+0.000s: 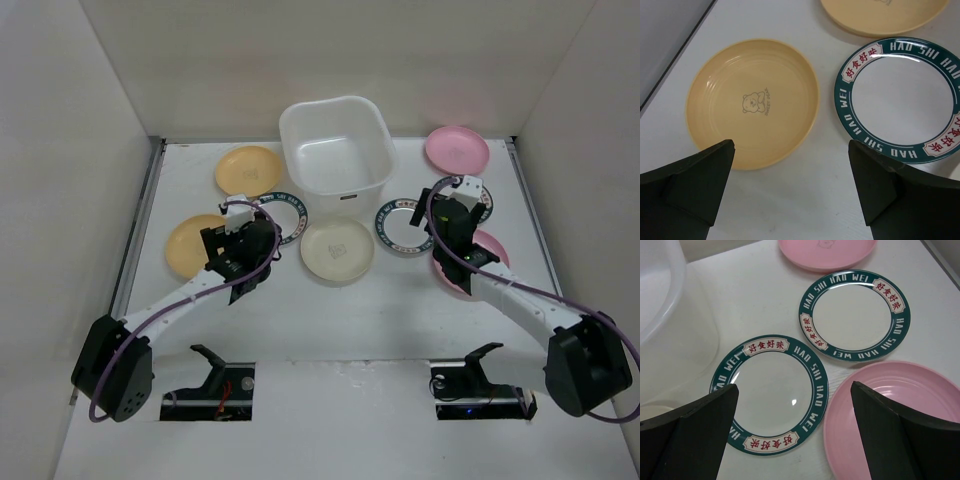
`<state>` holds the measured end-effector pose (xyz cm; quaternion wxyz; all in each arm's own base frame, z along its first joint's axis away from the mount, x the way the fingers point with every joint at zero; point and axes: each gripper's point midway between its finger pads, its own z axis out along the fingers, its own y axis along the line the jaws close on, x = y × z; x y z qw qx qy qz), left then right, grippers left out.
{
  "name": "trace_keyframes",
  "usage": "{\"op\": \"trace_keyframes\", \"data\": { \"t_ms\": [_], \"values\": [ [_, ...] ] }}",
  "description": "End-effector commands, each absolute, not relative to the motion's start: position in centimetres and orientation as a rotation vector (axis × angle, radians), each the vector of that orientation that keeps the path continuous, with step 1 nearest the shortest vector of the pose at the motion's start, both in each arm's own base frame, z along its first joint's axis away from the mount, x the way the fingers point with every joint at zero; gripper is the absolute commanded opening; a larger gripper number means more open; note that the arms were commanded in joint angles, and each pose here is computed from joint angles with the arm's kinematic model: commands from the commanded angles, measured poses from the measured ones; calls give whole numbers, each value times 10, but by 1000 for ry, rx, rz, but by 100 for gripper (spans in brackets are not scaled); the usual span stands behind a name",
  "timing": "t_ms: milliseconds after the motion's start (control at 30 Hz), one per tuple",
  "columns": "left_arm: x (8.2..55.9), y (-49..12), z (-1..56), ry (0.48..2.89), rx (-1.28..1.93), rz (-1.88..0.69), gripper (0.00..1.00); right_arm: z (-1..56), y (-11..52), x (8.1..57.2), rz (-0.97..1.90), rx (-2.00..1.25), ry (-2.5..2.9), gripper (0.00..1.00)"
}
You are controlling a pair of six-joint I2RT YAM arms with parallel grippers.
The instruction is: Place the plates into the plastic bin on the countertop
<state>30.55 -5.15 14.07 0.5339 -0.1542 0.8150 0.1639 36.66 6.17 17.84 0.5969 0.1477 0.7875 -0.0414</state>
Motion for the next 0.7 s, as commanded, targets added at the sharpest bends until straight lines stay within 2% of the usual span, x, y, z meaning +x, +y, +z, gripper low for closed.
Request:
{"op": "trace_keyframes", "data": {
  "t_ms": [0, 467, 667],
  "values": [
    [302, -43, 145, 1917, -400, 398, 100, 188, 65, 372, -63, 363, 1799, 100],
    [294, -45, 120, 2008, -387, 219, 100, 191, 77, 372, -41, 327, 1793, 100],
    [298, -13, 113, 2019, -532, 193, 98, 199, 88, 372, 17, 303, 1774, 100]
  ]
}}
